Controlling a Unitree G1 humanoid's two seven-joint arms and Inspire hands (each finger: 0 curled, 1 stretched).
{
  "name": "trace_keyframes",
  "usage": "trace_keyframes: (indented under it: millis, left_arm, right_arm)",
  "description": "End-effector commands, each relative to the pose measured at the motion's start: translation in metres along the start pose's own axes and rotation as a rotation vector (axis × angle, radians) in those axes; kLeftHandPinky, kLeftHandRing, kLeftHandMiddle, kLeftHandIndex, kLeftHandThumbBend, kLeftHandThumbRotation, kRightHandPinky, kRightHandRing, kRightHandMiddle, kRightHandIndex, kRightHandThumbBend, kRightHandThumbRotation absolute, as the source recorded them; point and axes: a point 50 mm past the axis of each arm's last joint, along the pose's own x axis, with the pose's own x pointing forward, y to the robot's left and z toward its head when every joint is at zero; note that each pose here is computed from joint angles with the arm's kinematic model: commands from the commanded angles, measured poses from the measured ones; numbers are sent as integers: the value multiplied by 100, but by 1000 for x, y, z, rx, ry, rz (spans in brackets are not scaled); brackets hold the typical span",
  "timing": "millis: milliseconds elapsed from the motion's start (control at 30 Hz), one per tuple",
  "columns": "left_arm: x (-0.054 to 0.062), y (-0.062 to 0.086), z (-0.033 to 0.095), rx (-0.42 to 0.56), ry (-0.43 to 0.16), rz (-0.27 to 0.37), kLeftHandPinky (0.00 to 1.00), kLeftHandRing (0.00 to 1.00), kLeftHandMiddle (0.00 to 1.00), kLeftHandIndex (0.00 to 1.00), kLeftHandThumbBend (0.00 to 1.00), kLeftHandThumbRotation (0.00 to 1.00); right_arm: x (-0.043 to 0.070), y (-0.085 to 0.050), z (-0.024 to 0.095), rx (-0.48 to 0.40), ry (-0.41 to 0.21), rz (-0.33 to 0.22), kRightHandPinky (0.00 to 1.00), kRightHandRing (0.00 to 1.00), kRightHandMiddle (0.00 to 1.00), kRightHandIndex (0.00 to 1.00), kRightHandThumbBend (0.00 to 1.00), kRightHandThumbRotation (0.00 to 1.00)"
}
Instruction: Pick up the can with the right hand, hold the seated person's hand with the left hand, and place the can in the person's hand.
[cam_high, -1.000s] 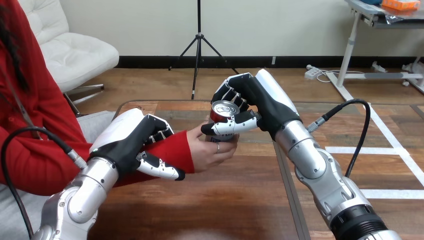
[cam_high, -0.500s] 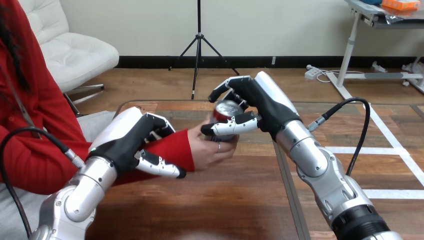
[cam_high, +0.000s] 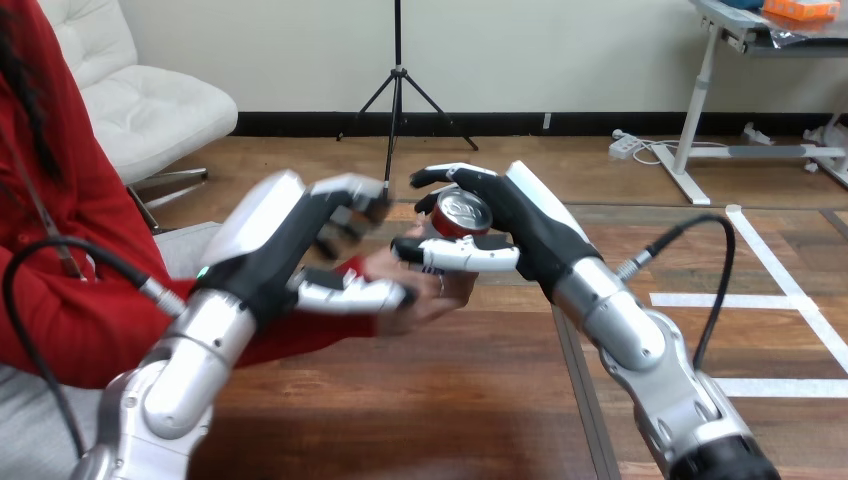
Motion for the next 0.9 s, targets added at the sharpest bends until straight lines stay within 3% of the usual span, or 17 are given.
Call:
trace_keyframes:
  millis: [0,167,600,867]
  left_arm:
    - [6,13,27,29,-150,101,57,70,73,74,61,42]
    - [-1,3,19,20,-127,81,58,71,74,74,59,47]
    - [-19,-22,-1,0,-49,7,69,79,82,81,95,58]
    - [-31,-33,-8,-4,-24,-24,77,84,86,85,100,67]
  right_arm:
    - [-6,-18,8,32,-58,-73,69,77,78,84,100,99]
    - [-14,-19,4,51,-59,-86,71,78,79,83,100,100]
    - [-33,-18,-6,97,-64,-94,74,82,84,83,100,100]
    - [-47,-17,-11,113,-80,-105,73,83,85,83,97,100]
